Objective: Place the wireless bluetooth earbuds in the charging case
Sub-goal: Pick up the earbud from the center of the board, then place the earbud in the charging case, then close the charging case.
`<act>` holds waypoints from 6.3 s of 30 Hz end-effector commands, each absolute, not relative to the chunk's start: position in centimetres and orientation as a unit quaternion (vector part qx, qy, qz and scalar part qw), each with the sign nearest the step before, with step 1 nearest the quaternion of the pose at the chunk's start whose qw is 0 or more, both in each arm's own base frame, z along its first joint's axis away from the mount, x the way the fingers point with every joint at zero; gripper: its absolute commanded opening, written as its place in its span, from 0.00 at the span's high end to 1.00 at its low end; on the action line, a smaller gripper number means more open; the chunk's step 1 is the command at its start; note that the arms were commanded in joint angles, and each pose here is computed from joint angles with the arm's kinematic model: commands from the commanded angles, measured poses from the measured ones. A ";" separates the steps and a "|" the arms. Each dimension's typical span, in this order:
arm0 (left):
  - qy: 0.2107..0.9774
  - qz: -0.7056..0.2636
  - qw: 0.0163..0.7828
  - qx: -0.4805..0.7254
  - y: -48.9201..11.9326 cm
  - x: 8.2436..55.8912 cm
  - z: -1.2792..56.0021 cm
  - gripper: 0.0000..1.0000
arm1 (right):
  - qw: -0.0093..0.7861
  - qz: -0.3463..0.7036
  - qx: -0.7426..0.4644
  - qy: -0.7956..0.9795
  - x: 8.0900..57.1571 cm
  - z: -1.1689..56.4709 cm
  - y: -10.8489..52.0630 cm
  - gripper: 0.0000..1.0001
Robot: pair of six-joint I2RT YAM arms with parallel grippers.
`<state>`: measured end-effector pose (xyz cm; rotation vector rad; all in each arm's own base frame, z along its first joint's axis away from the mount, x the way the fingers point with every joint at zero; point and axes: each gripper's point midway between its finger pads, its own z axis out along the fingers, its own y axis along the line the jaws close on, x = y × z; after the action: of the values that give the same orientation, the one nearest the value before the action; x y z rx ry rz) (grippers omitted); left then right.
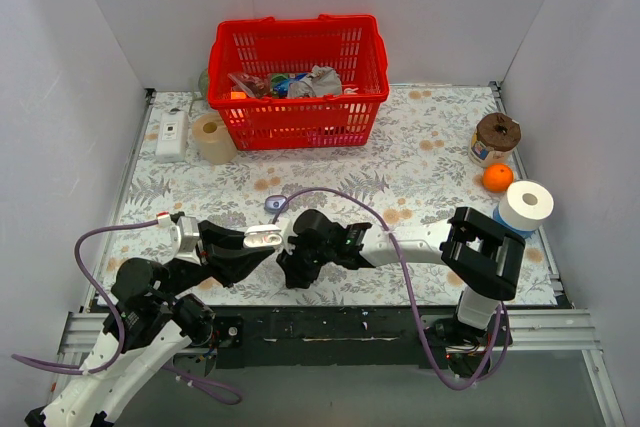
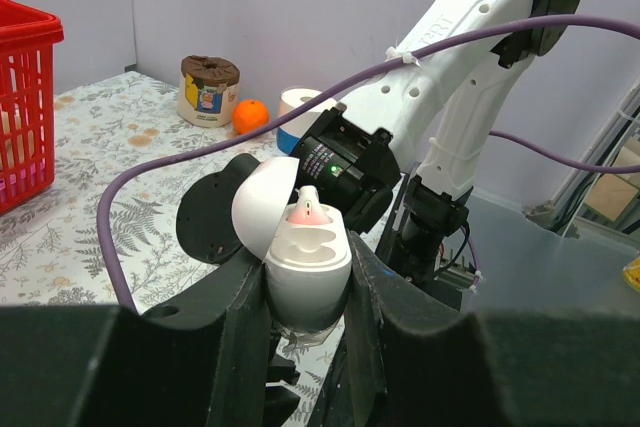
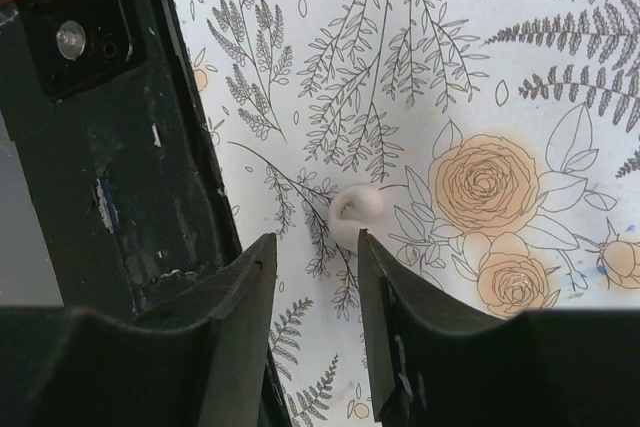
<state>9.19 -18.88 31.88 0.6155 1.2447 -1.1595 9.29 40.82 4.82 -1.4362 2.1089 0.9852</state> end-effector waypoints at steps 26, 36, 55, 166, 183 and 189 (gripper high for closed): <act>0.533 -0.507 0.622 0.267 -18.6 8.8 32.5 1.00 | 0.200 0.334 -0.502 0.772 10.4 3.6 42.1 0.55; 0.533 -0.508 0.623 0.266 -18.6 8.8 32.6 1.00 | 0.212 0.317 -0.492 0.783 11.2 3.6 41.5 0.55; 0.533 -0.510 0.620 0.265 -18.8 8.9 32.5 1.00 | 0.243 0.293 -0.470 0.796 13.0 4.0 40.8 0.81; 0.482 -0.600 0.497 0.400 -25.7 8.4 30.4 1.00 | 0.453 0.428 -0.520 0.585 7.2 35.0 36.6 0.59; 0.482 -0.601 0.499 0.396 -25.5 8.3 30.3 1.00 | 0.521 0.374 -0.399 0.656 12.9 36.7 33.4 0.99; 0.477 -0.596 0.513 0.393 -25.4 8.5 30.8 1.00 | 0.479 0.385 -0.436 0.658 11.9 35.1 34.9 0.99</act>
<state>8.43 -25.58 29.61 0.9543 1.2075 -1.4645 12.85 34.83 33.41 -1.0428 1.6421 0.8737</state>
